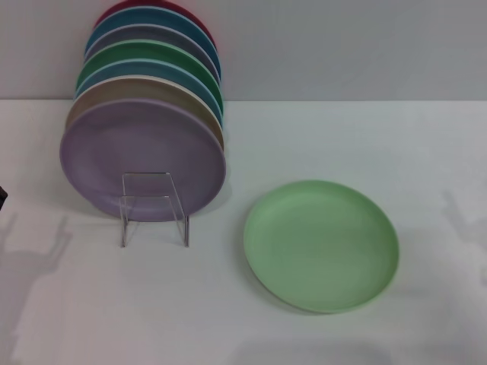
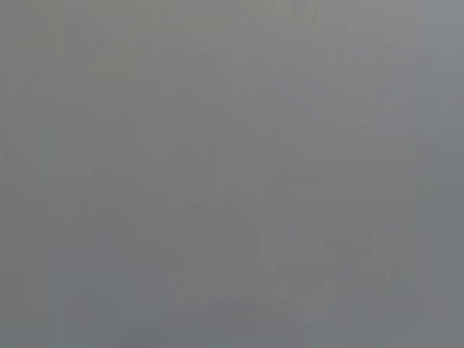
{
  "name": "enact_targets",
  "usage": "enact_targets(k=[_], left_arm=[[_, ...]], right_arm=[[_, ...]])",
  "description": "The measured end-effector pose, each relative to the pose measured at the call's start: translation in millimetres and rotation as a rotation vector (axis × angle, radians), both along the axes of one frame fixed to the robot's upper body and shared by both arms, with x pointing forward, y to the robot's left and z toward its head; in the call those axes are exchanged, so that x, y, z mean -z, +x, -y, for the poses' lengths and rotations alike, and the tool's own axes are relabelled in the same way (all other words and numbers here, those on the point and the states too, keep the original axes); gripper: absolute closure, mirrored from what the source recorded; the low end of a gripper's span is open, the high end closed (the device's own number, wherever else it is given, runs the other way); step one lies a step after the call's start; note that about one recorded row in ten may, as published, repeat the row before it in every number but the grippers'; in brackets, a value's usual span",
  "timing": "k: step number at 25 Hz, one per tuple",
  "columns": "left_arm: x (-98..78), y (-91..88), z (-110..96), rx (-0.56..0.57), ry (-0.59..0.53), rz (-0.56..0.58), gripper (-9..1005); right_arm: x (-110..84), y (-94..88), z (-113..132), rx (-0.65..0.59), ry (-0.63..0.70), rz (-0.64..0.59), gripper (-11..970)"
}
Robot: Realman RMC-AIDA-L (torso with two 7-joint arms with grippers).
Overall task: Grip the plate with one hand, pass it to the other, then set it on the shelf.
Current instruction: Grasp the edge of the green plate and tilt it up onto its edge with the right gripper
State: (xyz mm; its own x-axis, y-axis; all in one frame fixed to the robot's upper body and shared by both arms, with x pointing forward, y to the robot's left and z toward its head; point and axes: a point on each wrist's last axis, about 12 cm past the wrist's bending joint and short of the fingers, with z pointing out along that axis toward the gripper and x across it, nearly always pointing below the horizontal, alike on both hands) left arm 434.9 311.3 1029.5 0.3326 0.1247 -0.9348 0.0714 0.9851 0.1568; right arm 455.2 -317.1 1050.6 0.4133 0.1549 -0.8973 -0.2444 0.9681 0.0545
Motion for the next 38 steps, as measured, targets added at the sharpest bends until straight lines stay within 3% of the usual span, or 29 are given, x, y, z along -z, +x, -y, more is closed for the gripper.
enact_targets(k=[12, 17, 21, 23, 24, 25, 28, 29, 30, 31, 33, 34, 35, 38], left_arm=[[0.1, 0.9, 0, -0.004, -0.001, -0.001, 162], [1.5, 1.8, 0, -0.006, -0.002, -0.015, 162], [2.2, 2.8, 1, -0.001, -0.001, -0.022, 163], [2.1, 3.1, 2, 0.0, -0.003, -0.022, 163], [1.9, 3.3, 2, 0.0, -0.003, -0.021, 163], [1.9, 3.3, 2, 0.0, -0.003, -0.021, 163], [1.9, 4.2, 1, -0.003, -0.004, -0.022, 163], [2.5, 6.7, 1, -0.005, -0.004, -0.033, 163], [2.5, 6.7, 1, -0.005, -0.004, -0.033, 163], [3.1, 10.2, 2, -0.006, -0.003, -0.044, 163], [3.4, 12.2, 2, -0.006, -0.003, -0.05, 163], [3.3, 15.4, 3, -0.003, -0.001, -0.055, 163], [3.3, 15.4, 3, -0.003, -0.001, -0.055, 163], [2.6, 20.4, 4, 0.004, 0.003, -0.059, 163]], right_arm=[[-10.4, 11.5, -7, -0.087, -0.008, 0.048, 146], [-26.2, 38.7, -17, -0.141, -0.025, 0.102, 146], [-45.2, 78.4, -23, -0.205, 0.009, 0.077, 147], [-54.8, 98.8, -22, -0.251, 0.028, 0.01, 147], [-67.7, 120.2, -22, -0.307, 0.036, -0.1, 147], [-67.7, 120.2, -22, -0.307, 0.036, -0.1, 147], [-88.3, 138.7, -28, -0.361, 0.006, -0.285, 148], [-110.1, 143.5, -38, -0.374, -0.057, -0.378, 148], [-110.1, 143.5, -38, -0.374, -0.057, -0.378, 148], [-127.3, 142.8, -45, -0.367, -0.107, -0.453, 148], [-136.0, 141.4, -47, -0.362, -0.116, -0.492, 148], [-147.2, 139.1, -46, -0.36, -0.09, -0.596, 148], [-147.2, 139.1, -46, -0.36, -0.09, -0.596, 148], [-155.3, 135.5, -44, -0.359, -0.07, -0.823, 148]])
